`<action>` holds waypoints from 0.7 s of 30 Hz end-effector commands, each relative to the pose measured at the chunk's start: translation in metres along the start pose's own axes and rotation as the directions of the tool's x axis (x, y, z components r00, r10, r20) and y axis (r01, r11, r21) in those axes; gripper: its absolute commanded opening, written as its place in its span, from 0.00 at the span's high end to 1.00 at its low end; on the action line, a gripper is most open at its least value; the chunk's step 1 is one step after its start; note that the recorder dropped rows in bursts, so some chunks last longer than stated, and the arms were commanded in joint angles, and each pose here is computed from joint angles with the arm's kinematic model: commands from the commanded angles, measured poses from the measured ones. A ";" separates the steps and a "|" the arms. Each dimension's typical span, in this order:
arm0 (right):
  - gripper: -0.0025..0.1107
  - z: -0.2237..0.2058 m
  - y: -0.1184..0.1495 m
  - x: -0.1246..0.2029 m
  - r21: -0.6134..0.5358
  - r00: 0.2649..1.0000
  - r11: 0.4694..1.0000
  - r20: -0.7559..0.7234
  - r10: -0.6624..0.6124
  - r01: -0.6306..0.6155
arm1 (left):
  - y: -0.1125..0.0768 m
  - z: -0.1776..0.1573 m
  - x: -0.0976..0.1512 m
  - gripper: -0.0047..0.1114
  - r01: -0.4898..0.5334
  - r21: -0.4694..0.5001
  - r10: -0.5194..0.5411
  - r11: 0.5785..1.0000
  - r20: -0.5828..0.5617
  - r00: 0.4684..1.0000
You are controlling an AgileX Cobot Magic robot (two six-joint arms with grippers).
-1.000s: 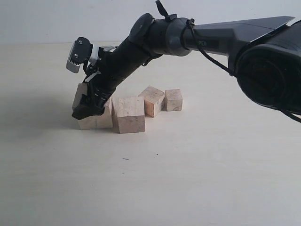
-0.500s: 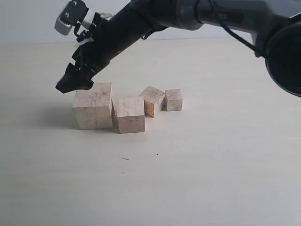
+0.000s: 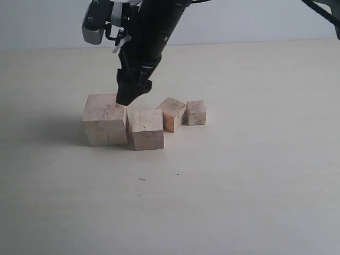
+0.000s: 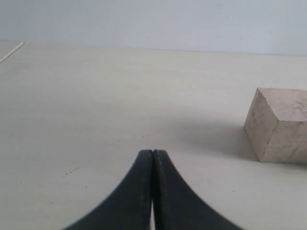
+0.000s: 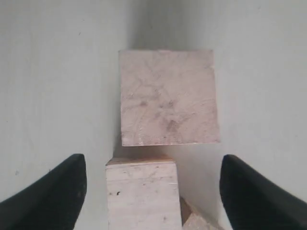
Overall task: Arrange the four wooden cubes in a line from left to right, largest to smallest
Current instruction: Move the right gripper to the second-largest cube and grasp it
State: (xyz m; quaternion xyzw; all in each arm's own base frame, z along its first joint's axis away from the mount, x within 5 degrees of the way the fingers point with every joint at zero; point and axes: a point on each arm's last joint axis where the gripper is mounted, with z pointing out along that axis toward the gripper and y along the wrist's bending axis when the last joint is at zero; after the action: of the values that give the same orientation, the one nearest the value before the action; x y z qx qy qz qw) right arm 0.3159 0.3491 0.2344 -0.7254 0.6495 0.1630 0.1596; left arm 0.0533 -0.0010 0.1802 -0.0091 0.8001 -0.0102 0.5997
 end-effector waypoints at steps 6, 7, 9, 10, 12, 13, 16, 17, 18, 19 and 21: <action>0.30 0.031 0.002 0.032 0.013 0.992 1.000 -0.128 0.004 -0.002 | -0.001 0.000 -0.001 0.96 0.007 0.008 -0.007 1.000 0.019 1.000; 0.30 0.034 0.002 0.034 0.022 0.992 1.000 -0.126 0.008 -0.005 | -0.001 0.000 -0.001 0.96 0.004 0.008 -0.005 1.000 0.019 1.000; 0.30 0.041 0.003 0.039 0.037 0.992 0.999 -0.122 0.015 -0.011 | -0.001 0.000 -0.001 0.96 0.004 0.008 -0.005 1.000 0.019 1.000; 0.30 0.044 0.003 0.040 0.042 0.992 0.999 -0.122 0.017 -0.011 | -0.001 0.000 -0.001 0.96 0.004 0.008 -0.005 1.000 0.019 1.000; 0.30 0.048 0.004 0.044 0.045 0.992 0.999 -0.124 0.013 -0.007 | -0.001 0.000 -0.001 0.96 0.004 0.008 -0.005 1.000 0.019 1.000; 0.30 0.051 0.005 0.046 0.047 0.992 0.999 -0.122 0.017 -0.011 | -0.001 0.000 -0.001 0.96 0.004 0.008 -0.005 1.000 0.019 1.000; 0.30 0.058 0.008 0.052 0.044 0.992 0.999 -0.128 -0.009 0.015 | -0.001 0.000 -0.001 0.96 0.004 0.008 -0.005 1.000 0.019 1.000; 0.30 0.060 0.008 0.054 0.044 0.991 0.999 -0.130 -0.019 0.025 | -0.001 0.000 -0.001 0.96 0.004 0.008 -0.005 1.000 0.019 1.000; 0.30 0.062 0.009 0.055 0.048 0.991 0.999 -0.130 -0.016 0.023 | -0.001 0.000 -0.001 0.96 0.004 0.008 -0.005 1.000 0.019 1.000; 0.30 0.063 0.009 0.056 0.055 0.992 0.998 -0.128 -0.015 0.022 | -0.001 0.000 -0.001 0.96 0.004 0.008 -0.005 1.000 0.019 1.000; 0.30 0.065 0.009 0.058 0.065 0.992 0.998 -0.125 -0.012 0.021 | -0.001 0.000 -0.001 0.96 0.004 0.008 -0.005 1.000 0.019 1.000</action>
State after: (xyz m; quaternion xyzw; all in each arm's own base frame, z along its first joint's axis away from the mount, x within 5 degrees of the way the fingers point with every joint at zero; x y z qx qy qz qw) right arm 0.3092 0.3265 0.1519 -0.7343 0.6589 0.0985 0.1298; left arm 0.0533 -0.0010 0.1802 -0.0091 0.8001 -0.0102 0.5997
